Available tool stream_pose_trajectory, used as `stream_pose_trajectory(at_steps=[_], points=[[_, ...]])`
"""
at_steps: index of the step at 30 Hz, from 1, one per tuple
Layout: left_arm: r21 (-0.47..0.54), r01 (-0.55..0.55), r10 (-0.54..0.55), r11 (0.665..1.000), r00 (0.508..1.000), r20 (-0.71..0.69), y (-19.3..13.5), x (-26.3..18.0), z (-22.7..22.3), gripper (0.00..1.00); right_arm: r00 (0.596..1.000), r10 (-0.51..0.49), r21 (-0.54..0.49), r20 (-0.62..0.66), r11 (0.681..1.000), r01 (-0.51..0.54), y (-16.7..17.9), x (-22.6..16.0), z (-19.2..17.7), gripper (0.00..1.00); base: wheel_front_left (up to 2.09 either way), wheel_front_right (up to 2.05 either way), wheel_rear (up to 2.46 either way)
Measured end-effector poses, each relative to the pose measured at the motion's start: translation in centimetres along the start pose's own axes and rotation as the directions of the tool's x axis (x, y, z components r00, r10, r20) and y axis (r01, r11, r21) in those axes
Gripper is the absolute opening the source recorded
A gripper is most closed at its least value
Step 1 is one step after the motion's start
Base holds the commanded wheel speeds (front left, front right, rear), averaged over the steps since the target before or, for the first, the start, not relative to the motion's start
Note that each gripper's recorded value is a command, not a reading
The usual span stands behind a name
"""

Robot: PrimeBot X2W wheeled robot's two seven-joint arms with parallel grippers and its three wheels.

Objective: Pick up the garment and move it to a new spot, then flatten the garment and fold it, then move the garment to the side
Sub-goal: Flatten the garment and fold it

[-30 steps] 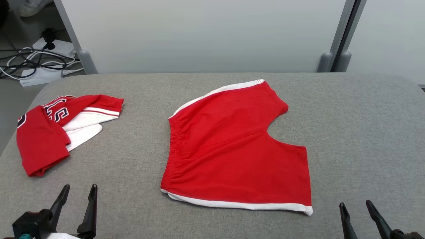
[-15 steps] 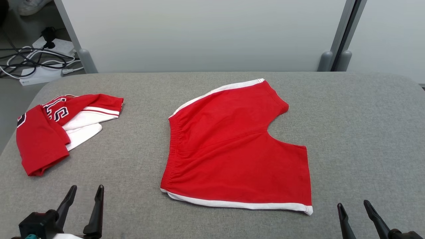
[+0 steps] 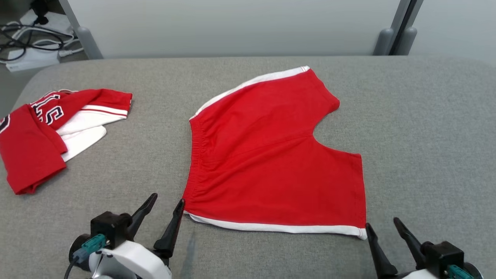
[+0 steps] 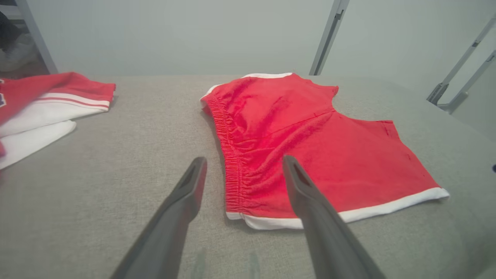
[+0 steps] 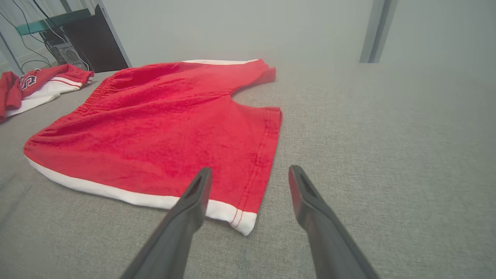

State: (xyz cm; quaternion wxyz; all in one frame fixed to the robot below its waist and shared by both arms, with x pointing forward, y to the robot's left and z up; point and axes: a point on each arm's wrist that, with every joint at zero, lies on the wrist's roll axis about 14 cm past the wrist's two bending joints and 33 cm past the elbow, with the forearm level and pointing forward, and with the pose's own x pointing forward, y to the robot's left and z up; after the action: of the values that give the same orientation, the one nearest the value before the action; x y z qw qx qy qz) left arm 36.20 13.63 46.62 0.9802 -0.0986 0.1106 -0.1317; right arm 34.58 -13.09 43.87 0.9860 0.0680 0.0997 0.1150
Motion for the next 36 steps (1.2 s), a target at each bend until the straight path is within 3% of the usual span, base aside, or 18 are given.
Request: stream_pose_trajectory(at_steps=[14,25,26,27,28,29,30,31,36], points=[[-0.020,0.076,-0.078,0.997,0.972,-0.222,0.1,4.8,-6.9,1.00,0.982,0.030,0.051,-0.187,0.998,-0.021,0.2,2.7,-6.0,1.00,0.00,0.00,0.00],[-0.054,0.087,-0.099,0.995,0.947,-0.304,0.0,4.8,-9.7,1.00,0.976,0.068,0.059,-0.206,0.997,-0.057,1.0,3.8,-7.0,1.00,0.00,0.00,0.00],[-0.054,0.086,-0.099,0.995,0.947,-0.304,0.0,4.8,-9.7,1.00,0.976,0.072,0.060,-0.204,0.996,-0.061,1.1,3.9,-6.9,0.93,0.00,0.00,0.00],[-0.056,0.089,-0.102,0.994,0.947,-0.304,0.0,4.8,-9.7,1.00,0.976,0.077,0.062,-0.204,0.996,-0.065,1.2,4.0,-6.9,0.65,0.00,0.00,0.00],[-0.058,0.096,-0.109,0.994,0.946,-0.304,-0.2,4.8,-9.7,1.00,0.975,0.076,0.063,-0.207,0.996,-0.065,1.2,4.0,-7.0,0.47,0.00,0.00,0.00],[-0.058,0.100,-0.113,0.993,0.946,-0.303,-0.2,4.9,-9.6,0.65,0.975,0.075,0.063,-0.208,0.996,-0.063,1.1,4.1,-7.1,0.29,0.00,0.00,0.00],[-0.056,0.100,-0.113,0.993,0.947,-0.302,-0.2,4.9,-9.6,0.22,0.975,0.074,0.060,-0.210,0.996,-0.063,1.0,4.1,-7.1,0.00,0.00,0.00,0.00],[-0.057,0.100,-0.113,0.993,0.948,-0.296,-0.2,5.0,-9.5,0.00,0.975,0.075,0.057,-0.208,0.996,-0.064,0.9,4.2,-7.0,0.00,0.00,0.00,0.00],[-0.068,0.104,-0.120,0.992,0.944,-0.308,-0.5,4.9,-9.6,0.00,0.975,0.075,0.066,-0.208,0.996,-0.062,1.0,4.2,-7.0,0.00,0.00,0.00,0.00]])
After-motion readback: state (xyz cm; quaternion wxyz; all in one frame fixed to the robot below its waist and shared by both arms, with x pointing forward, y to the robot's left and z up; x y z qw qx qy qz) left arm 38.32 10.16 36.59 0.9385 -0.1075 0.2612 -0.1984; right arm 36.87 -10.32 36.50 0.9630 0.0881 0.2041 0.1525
